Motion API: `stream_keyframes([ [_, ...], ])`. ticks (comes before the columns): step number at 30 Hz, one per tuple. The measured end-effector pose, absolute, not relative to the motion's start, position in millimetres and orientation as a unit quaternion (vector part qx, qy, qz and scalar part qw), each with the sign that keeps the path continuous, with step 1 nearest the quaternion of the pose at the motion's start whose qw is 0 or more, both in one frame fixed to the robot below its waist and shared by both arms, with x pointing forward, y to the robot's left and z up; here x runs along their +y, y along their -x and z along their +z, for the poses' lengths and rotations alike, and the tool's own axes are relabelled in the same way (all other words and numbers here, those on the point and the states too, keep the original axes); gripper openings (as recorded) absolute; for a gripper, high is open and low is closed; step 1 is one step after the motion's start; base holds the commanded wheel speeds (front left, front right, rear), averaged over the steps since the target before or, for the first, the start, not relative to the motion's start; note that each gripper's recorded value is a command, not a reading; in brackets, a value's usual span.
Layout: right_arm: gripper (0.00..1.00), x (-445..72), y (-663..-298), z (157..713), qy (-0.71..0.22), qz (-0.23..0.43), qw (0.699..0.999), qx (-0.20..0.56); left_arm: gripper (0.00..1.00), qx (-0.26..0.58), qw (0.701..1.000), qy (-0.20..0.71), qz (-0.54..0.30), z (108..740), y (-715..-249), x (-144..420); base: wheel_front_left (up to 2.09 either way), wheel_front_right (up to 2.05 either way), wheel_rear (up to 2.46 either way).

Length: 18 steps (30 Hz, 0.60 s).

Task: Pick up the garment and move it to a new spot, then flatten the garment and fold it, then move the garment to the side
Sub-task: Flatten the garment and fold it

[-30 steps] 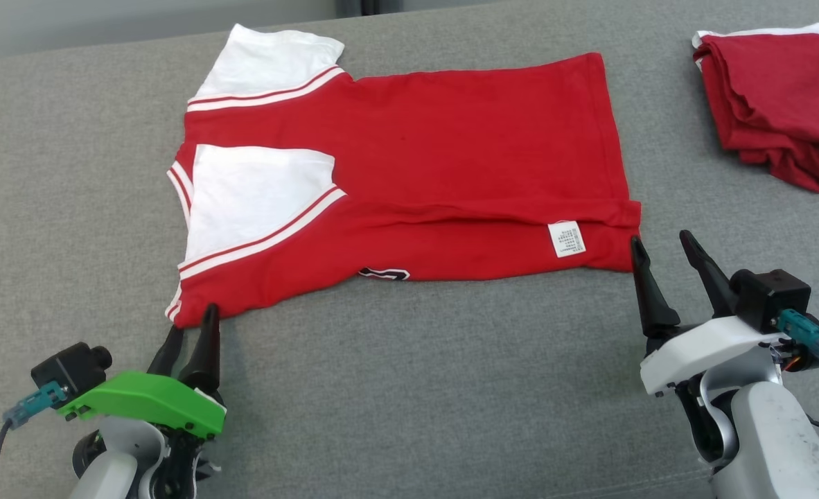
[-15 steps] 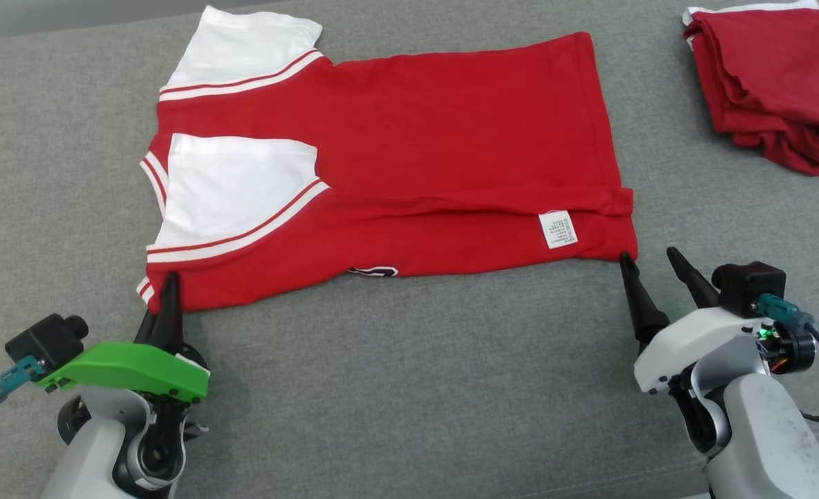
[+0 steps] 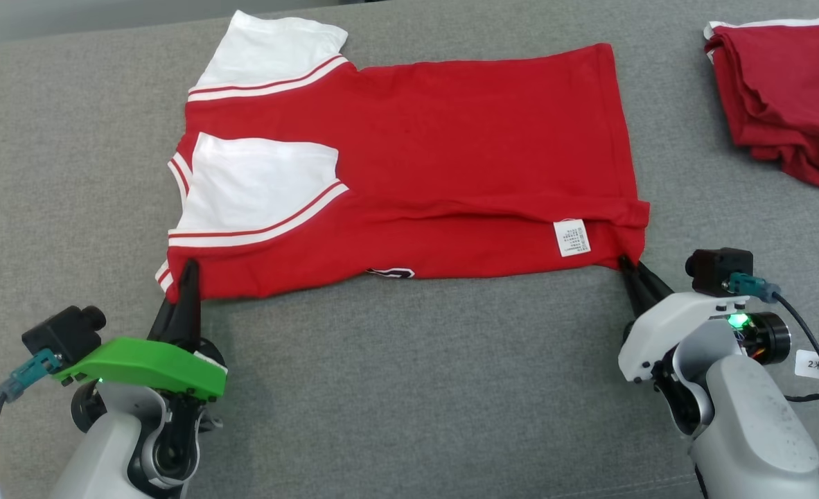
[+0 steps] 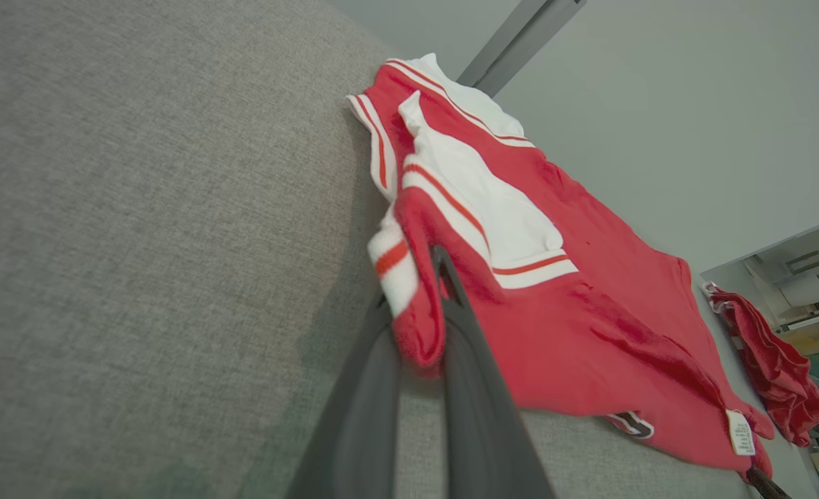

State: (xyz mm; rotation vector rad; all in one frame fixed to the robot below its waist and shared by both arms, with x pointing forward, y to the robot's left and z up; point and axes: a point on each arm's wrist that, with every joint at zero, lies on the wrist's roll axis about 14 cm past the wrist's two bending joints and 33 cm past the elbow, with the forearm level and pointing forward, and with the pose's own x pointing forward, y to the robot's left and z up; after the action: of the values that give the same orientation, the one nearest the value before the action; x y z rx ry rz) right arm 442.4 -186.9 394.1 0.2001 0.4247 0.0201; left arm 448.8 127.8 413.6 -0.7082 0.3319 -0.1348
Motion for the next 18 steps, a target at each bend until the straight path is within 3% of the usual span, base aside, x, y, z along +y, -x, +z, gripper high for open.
stream_keyframes([
  [11,0.00,-195,-480,468,-0.109,0.012,0.984,0.142,0.00,0.095,0.934,0.323,-0.122,477,-463,123,0.00,0.00,0.00],
  [18,0.00,-204,-479,508,-0.101,0.013,0.988,0.119,0.00,0.071,0.932,0.322,-0.152,510,-449,115,0.00,0.00,0.00],
])
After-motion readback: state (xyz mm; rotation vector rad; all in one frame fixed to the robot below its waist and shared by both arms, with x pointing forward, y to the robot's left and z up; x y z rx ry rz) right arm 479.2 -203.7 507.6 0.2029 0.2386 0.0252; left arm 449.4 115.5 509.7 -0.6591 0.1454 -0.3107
